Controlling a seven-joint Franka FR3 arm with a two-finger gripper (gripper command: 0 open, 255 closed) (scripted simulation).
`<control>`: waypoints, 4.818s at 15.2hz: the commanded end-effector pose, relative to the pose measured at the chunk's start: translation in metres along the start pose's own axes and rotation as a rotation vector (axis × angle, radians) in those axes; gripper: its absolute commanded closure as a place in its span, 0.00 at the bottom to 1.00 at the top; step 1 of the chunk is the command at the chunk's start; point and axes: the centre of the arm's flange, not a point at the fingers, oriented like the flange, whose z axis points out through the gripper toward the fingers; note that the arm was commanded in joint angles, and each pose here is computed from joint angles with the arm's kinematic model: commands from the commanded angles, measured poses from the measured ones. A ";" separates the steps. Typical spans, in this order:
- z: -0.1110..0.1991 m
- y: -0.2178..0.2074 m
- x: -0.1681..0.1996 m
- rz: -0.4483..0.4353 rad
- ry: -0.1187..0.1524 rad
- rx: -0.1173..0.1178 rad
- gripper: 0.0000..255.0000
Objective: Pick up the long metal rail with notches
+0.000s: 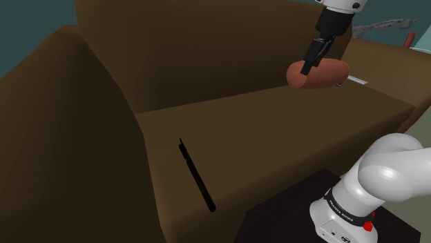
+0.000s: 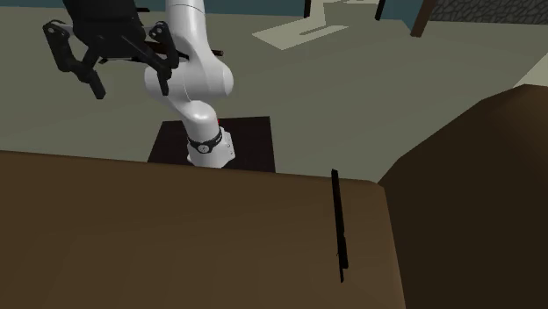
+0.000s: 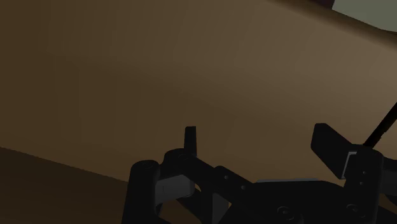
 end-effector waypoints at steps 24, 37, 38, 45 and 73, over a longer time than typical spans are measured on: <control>0.164 -0.235 0.071 0.226 0.049 0.051 0.00; 0.248 -0.360 0.137 0.352 0.076 0.079 0.00; 0.253 -0.361 0.136 0.352 0.076 0.079 0.00; 0.287 -0.364 0.134 0.352 0.076 0.079 0.00; 0.208 -0.357 0.139 0.352 0.076 0.079 1.00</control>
